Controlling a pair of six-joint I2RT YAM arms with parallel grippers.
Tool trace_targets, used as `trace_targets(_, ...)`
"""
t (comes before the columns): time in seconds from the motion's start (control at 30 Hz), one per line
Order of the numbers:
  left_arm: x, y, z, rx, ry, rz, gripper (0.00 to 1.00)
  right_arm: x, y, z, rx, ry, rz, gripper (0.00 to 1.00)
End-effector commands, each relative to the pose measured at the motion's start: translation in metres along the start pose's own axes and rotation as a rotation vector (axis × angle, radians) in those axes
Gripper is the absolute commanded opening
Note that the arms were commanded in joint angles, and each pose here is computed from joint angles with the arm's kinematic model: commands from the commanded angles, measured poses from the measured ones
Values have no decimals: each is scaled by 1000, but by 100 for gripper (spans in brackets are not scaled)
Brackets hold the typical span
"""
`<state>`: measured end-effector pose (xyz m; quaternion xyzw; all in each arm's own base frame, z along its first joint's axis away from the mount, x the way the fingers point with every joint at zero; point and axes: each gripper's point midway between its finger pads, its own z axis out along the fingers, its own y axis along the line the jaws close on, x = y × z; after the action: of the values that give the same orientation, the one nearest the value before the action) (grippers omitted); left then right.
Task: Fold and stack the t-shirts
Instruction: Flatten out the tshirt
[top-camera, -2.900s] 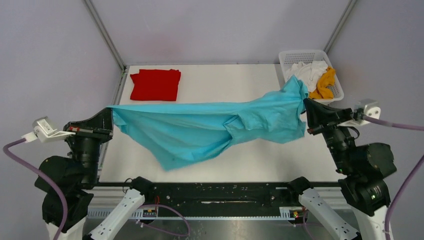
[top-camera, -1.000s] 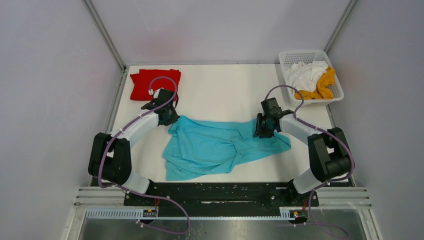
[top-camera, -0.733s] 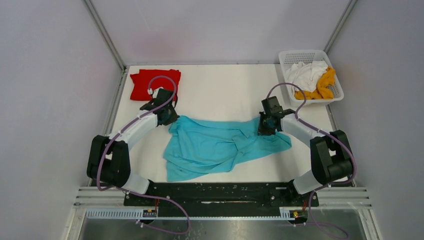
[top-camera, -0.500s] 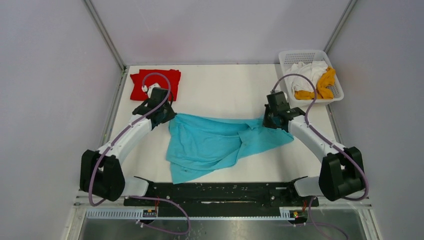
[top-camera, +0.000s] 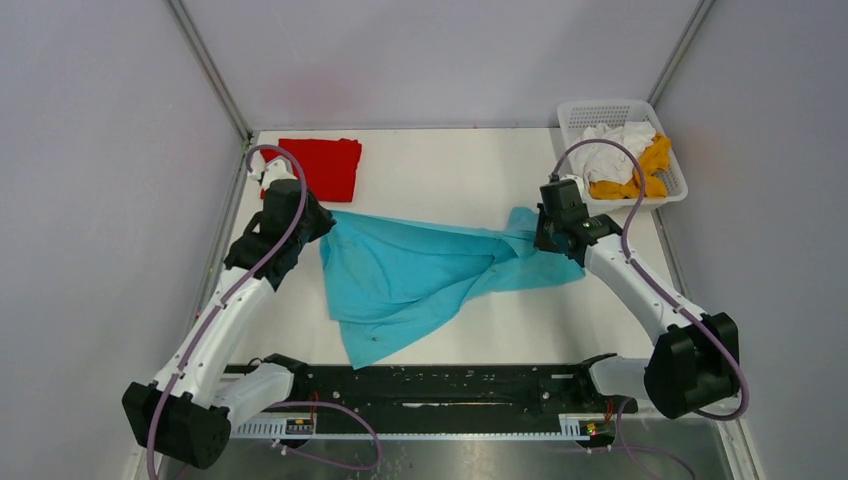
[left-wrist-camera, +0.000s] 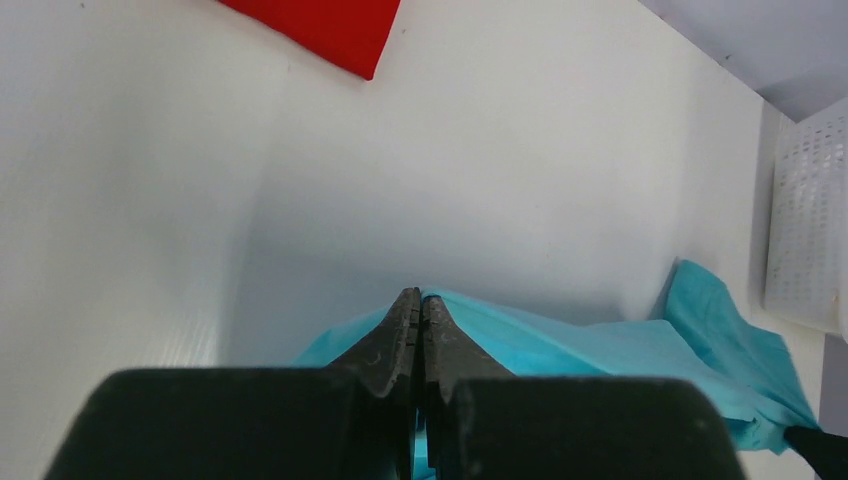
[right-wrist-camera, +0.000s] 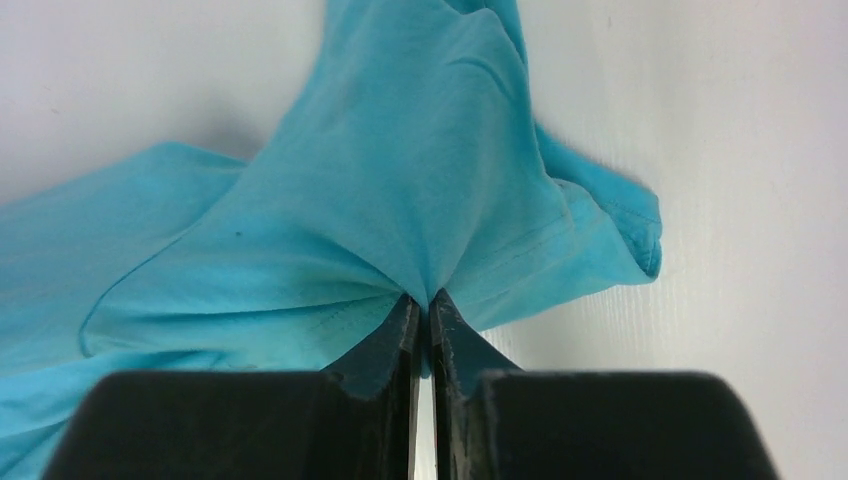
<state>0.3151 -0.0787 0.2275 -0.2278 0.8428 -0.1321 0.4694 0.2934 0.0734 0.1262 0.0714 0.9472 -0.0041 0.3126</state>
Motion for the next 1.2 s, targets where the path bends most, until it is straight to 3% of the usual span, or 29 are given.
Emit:
trace_targets(0.0, -10, 5, -2, -20, -50, 9, 0, 34, -1, 19, 11, 126, -40, 12)
trace_targets(0.2, 18, 10, 20, -40, 44, 17, 0, 65, 4, 42, 1, 260, -55, 15)
trace_targets(0.77, 20, 12, 30, -64, 55, 46, 0, 35, 1, 44, 73, 235, -91, 25)
trace_targets(0.87, 22, 13, 33, -67, 61, 49, 0, 33, -3, 44, 101, 242, -107, 33)
trace_targets(1.17, 26, 13, 36, -66, 72, 54, 0, 28, -1, 49, 108, 249, -120, 26)
